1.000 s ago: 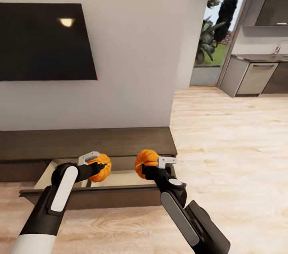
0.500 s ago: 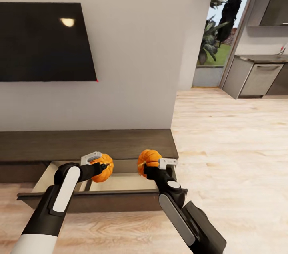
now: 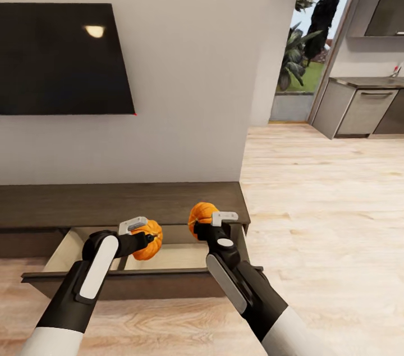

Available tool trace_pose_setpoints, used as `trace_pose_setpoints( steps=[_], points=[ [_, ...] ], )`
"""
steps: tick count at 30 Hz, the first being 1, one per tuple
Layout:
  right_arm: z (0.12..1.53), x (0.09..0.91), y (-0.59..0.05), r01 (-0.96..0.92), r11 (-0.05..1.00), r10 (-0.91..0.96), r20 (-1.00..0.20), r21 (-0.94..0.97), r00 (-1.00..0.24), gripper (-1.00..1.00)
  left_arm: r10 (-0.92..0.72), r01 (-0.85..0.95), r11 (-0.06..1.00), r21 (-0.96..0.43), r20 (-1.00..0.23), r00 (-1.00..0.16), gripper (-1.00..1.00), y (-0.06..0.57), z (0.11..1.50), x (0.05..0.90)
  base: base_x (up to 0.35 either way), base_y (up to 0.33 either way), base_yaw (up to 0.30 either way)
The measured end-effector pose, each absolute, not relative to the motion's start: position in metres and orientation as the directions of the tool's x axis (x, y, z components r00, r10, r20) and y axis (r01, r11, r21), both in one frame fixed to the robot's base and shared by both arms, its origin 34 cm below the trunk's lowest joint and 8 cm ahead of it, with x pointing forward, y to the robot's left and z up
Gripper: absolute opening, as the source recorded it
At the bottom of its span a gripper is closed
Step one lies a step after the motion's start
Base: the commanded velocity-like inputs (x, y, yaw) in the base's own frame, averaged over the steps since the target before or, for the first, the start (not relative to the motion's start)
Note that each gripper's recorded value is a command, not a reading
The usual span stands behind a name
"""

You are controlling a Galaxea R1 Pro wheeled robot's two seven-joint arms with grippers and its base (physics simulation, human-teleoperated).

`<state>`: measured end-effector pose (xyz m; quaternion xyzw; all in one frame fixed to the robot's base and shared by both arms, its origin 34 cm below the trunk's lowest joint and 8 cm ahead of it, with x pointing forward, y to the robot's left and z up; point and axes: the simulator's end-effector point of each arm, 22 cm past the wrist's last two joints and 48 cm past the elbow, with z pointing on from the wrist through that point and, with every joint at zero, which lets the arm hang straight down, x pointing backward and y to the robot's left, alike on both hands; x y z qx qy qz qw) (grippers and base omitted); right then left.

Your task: Place each of the two pumpkins and all three candles from the living room inside a cabinet in the living room (use any cabinet), then make sure every cabinet is closed, and position the cauldron so it is next to a table in the living room.

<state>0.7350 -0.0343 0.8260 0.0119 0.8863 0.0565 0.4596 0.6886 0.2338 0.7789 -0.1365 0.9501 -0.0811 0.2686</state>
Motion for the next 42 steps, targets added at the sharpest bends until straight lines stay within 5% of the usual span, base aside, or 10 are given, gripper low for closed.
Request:
trace_pose_setpoints(
  steps=[42],
  points=[
    [0.784,0.721,-0.051,-0.068,0.998,-0.060,-0.650,-0.013,-0.758,-1.00,-0.281,-0.218,0.958,-0.185,-0.470,-0.837,-1.00,0.221,0.744,0.682,0.065,0.000,0.000]
  ],
)
